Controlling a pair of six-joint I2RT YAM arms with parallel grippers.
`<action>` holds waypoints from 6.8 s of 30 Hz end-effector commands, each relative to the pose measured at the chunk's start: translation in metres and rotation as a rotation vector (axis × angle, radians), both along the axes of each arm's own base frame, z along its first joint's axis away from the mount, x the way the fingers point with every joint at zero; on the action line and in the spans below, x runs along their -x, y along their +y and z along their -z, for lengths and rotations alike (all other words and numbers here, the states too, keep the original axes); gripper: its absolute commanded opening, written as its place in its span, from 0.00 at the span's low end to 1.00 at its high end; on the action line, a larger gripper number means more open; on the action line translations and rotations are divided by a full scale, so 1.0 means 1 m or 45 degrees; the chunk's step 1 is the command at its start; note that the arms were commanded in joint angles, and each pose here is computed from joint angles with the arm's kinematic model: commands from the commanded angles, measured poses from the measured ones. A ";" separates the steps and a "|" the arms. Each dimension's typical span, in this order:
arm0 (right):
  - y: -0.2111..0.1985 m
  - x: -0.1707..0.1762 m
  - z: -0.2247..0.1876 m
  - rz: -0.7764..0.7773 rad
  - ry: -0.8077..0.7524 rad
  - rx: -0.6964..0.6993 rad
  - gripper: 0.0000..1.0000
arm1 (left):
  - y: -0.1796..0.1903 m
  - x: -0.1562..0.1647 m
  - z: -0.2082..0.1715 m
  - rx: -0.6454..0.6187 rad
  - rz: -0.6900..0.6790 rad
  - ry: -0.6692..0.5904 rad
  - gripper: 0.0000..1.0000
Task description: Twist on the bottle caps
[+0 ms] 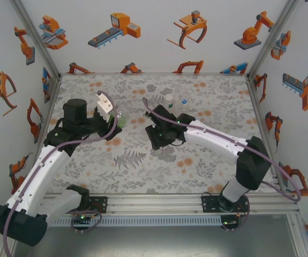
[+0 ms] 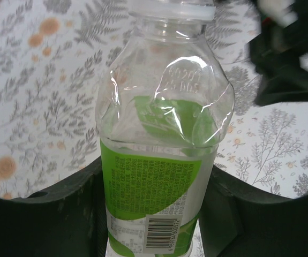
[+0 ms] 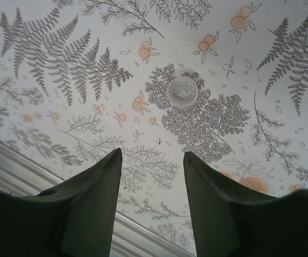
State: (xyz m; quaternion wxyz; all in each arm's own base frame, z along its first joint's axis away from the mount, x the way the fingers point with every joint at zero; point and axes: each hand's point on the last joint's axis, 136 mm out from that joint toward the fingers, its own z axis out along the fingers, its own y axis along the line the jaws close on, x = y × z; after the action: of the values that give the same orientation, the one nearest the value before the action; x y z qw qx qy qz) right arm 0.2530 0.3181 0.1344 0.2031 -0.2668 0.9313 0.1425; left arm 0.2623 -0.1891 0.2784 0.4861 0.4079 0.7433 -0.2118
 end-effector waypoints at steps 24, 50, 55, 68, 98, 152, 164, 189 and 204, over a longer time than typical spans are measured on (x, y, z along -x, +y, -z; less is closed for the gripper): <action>0.004 -0.030 0.098 0.163 -0.017 0.167 0.47 | 0.013 0.007 -0.004 0.065 -0.084 -0.171 0.05; -0.018 0.055 0.105 0.187 0.167 0.139 0.34 | 0.010 0.003 0.001 0.061 -0.070 -0.134 0.05; -0.018 0.051 0.096 0.206 0.136 0.134 0.40 | 0.010 0.003 0.002 0.058 -0.071 -0.130 0.05; -0.011 0.052 0.074 0.197 0.134 0.065 0.41 | 0.010 0.003 0.002 0.055 -0.073 -0.127 0.05; -0.010 0.056 0.099 0.206 0.175 0.092 0.44 | 0.010 0.003 0.003 0.058 -0.078 -0.121 0.04; -0.069 0.035 0.077 0.507 0.135 0.024 0.45 | 0.010 -0.002 0.007 0.054 -0.095 -0.099 0.04; -0.053 0.041 0.094 0.402 0.096 0.195 0.48 | 0.011 -0.003 0.008 0.048 -0.103 -0.090 0.04; -0.051 0.039 0.096 0.365 0.075 0.220 0.37 | 0.011 -0.003 0.010 0.040 -0.103 -0.076 0.03; -0.049 0.025 -0.001 0.203 -0.250 -0.028 0.26 | -0.031 0.026 0.038 -0.084 0.232 0.043 0.00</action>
State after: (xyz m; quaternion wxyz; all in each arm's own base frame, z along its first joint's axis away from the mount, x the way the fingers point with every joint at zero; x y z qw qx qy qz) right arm 0.2223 0.2724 0.1115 0.2609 -0.1731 0.9432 0.1110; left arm 0.2527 -0.2066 0.2357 0.4541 0.4347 0.7432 -0.2292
